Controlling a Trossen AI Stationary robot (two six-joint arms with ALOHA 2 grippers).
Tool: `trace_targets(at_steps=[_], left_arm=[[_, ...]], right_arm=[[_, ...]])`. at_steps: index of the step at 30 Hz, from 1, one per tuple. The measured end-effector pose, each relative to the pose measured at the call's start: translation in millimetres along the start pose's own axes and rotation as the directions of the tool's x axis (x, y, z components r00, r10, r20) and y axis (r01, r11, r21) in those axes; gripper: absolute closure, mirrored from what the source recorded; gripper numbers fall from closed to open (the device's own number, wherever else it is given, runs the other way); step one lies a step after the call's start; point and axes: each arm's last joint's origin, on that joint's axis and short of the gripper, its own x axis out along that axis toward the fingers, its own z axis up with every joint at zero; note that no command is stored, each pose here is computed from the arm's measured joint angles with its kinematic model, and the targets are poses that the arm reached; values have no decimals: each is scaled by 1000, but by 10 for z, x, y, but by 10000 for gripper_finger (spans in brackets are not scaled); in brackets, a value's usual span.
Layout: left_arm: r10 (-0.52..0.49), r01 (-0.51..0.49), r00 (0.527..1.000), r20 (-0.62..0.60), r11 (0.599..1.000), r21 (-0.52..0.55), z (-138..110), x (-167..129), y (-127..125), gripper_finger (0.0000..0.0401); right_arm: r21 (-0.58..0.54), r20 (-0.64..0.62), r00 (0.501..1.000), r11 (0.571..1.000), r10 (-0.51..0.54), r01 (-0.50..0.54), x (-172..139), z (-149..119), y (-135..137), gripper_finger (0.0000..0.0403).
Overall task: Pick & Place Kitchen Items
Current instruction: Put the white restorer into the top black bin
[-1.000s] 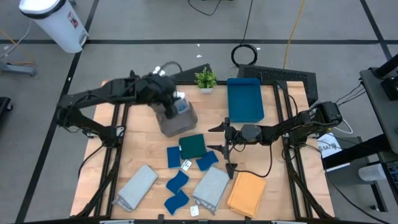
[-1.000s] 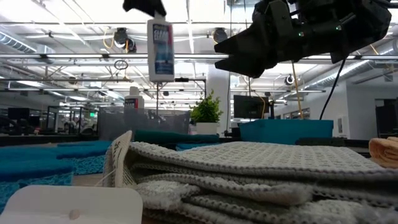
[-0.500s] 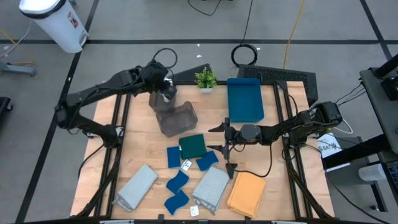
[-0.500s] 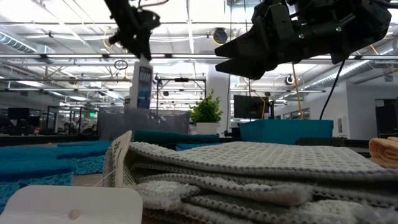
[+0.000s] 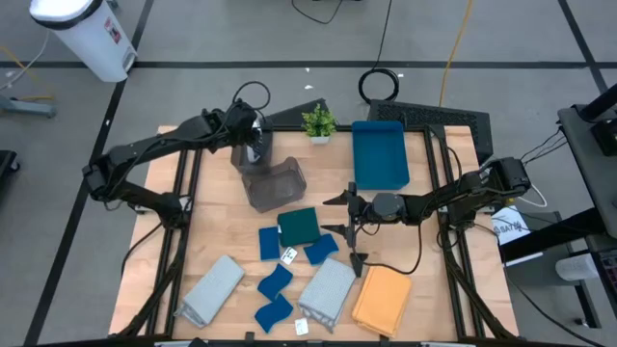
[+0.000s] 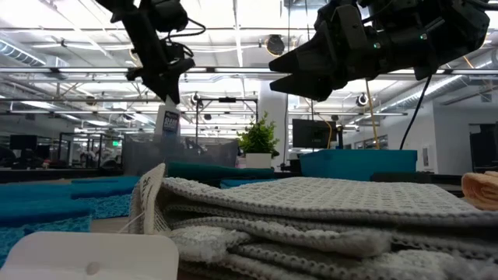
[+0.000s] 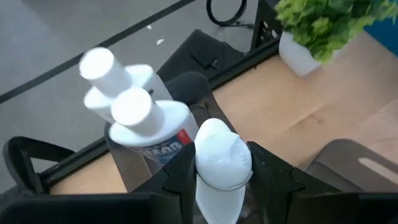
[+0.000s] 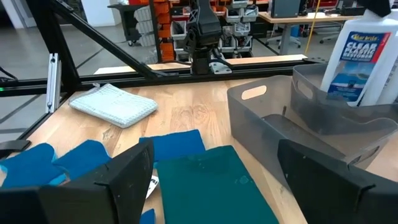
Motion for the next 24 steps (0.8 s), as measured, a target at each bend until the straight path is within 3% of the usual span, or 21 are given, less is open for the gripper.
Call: trace_targets(at_steps=[24], left_arm=[[17, -16, 1000, 18, 998, -60, -340, 46, 182, 287]], right_arm=[[-1, -14, 1000, 1000, -2, 2, 0, -14, -1, 90]])
